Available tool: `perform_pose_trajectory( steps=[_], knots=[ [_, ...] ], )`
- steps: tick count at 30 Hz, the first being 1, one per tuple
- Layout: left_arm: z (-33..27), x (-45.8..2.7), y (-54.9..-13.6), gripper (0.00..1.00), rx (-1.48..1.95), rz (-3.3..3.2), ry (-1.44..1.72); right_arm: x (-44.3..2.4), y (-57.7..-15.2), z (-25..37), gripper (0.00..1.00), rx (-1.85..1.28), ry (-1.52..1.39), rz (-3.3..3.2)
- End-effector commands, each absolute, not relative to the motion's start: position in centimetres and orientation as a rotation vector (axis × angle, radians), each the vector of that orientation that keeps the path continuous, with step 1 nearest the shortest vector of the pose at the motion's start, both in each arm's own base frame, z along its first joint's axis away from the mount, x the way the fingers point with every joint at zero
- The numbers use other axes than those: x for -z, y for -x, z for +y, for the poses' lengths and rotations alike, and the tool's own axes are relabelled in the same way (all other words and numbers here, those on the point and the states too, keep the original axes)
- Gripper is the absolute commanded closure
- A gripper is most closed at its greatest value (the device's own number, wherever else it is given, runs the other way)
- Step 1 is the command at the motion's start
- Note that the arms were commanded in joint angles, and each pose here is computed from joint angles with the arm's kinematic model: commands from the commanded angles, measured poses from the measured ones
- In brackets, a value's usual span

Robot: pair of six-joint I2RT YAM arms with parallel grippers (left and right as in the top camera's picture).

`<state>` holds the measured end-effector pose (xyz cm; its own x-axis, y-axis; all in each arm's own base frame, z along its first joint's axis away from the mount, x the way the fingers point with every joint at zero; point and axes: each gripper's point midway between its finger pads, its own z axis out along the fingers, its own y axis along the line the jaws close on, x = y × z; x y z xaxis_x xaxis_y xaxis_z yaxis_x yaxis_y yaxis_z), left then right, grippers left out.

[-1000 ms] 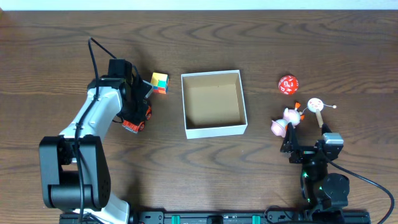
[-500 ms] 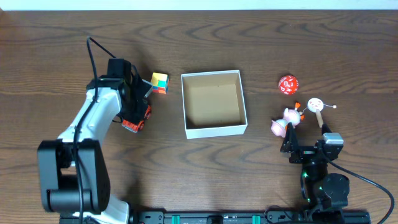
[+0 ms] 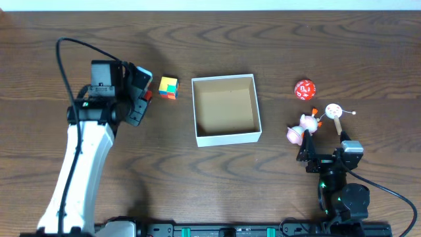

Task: Pack container
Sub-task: 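Lift the fire truck and carry it over the white box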

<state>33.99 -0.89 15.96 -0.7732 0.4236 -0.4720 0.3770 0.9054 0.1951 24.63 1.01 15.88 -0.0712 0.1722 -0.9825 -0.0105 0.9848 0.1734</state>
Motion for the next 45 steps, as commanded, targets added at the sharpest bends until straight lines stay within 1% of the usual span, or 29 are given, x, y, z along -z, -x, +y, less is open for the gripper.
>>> perform_pose_trajectory(
  steps=[1, 5, 10, 15, 20, 22, 25, 28, 36, 45],
  knots=[
    [-2.3, -19.0, -34.1, 0.69, -0.006, 2.468, -0.467, -15.9, -24.6, 0.8, 0.01, -0.139, -0.125, 1.635],
    [-4.9, -21.4, -33.4, 0.7, 0.209, 2.388, -0.406, -15.9, -24.6, 0.8, 0.01, -0.139, -0.125, 1.635],
    [-7.4, -24.3, -32.8, 0.77, 0.496, 2.323, -0.196, -15.9, -24.6, 0.8, 0.01, -0.139, -0.125, 1.635],
    [-10.2, -25.6, -32.2, 0.77, 0.701, 2.316, -0.041, -15.9, -24.6, 0.8, 0.01, -0.139, -0.125, 1.635],
    [-14.1, -26.0, -31.2, 0.78, 0.769, 2.309, -0.158, -15.9, -24.6, 0.8, 0.01, -0.139, -0.125, 1.635],
    [-15.7, -26.4, -30.9, 0.81, 0.79, 2.292, -0.2, -15.9, -24.6, 0.8, 0.01, -0.139, -0.125, 1.635],
    [-17.7, -26.7, -30.6, 0.82, 0.785, 2.282, -0.197, -15.9, -24.6, 0.8, 0.01, -0.139, -0.125, 1.635],
    [-19.2, -26.5, -30.6, 0.81, 0.707, 2.27, -0.227, -15.9, -24.6, 0.8, 0.01, -0.139, -0.125, 1.635],
    [-23.0, -23.8, -30.8, 0.81, 0.478, 2.276, -0.278, -15.9, -24.6, 0.8, 0.01, -0.139, -0.125, 1.635],
    [-22.7, -20.0, -33.1, 0.81, 0.283, 2.322, -0.152, -15.9, -24.6, 0.8, 0.01, -0.139, -0.125, 1.635]
  ],
)
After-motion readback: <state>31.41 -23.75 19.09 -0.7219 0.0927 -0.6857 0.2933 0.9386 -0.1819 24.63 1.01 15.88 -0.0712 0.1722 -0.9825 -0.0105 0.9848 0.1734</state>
